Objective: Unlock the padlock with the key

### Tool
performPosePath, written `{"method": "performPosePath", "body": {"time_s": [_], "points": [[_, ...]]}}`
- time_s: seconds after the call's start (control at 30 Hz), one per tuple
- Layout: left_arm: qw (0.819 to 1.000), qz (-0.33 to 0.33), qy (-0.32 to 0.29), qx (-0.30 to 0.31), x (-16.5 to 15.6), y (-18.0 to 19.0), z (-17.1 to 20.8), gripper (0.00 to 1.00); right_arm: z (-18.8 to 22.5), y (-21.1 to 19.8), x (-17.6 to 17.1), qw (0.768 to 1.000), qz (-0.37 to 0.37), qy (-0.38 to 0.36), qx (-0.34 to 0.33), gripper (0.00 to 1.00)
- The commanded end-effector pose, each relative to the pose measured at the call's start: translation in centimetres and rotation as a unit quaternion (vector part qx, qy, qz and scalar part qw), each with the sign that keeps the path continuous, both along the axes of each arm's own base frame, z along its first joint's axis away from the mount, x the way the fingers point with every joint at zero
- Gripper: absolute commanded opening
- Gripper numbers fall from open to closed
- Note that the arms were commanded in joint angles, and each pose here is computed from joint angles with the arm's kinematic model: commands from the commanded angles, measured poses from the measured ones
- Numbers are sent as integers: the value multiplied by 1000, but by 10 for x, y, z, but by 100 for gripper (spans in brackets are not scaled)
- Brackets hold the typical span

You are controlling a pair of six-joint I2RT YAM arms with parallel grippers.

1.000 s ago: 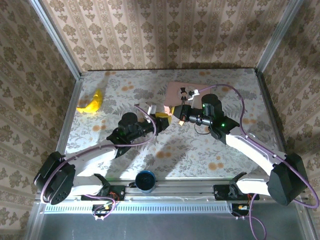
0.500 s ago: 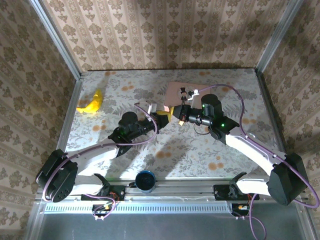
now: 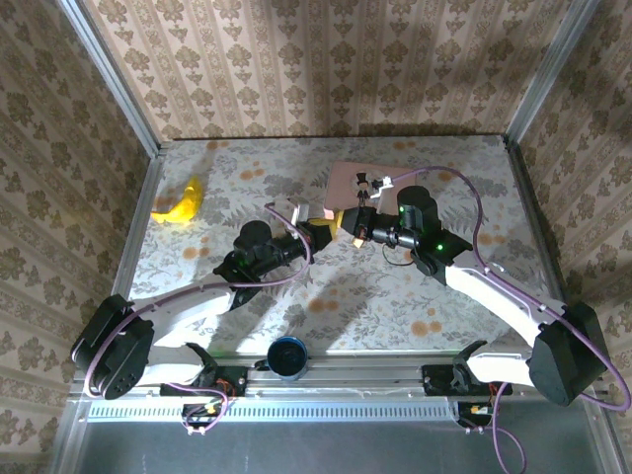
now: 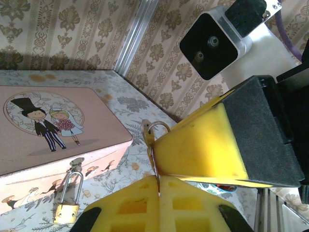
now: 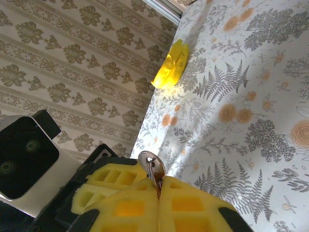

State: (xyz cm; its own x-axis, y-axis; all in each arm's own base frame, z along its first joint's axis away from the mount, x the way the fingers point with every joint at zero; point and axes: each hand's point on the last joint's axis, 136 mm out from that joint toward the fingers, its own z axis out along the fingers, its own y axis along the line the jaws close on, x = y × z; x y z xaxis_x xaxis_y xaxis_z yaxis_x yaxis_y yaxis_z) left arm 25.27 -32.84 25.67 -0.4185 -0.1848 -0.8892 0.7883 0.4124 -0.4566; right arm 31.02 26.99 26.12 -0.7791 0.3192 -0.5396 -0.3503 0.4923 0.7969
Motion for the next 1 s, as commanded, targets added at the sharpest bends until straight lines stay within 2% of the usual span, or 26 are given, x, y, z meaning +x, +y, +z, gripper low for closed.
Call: {"method": "performPosePath", "body": {"time_s": [0.0, 0.13, 0.33, 0.57, 0.67, 0.8, 0.97], "points": [[999, -4, -40, -7, -7, 4, 19, 0, -11, -1, -3, 1000, 2, 9, -23, 28], [999, -7, -39, 20, -12, 11, 13, 0, -1, -2, -3, 1000, 8, -5, -30, 43], [998, -10, -36, 46, -18, 28, 9, 0, 13, -9, -3, 999, 15, -28, -36, 57], [996, -46, -35, 73, -26, 47, 12, 0, 45, -13, -24, 990, 107, -89, -26, 69], [995, -57, -37, 69, -28, 53, 16, 0, 53, -9, -38, 981, 153, -114, -22, 70], [991, -107, -38, 68, -40, 49, 23, 0, 59, -3, -58, 965, 224, -137, -20, 65], [983, -162, -39, 75, -57, 45, 30, 0, 60, -3, -70, 950, 265, -160, -39, 62]]}}
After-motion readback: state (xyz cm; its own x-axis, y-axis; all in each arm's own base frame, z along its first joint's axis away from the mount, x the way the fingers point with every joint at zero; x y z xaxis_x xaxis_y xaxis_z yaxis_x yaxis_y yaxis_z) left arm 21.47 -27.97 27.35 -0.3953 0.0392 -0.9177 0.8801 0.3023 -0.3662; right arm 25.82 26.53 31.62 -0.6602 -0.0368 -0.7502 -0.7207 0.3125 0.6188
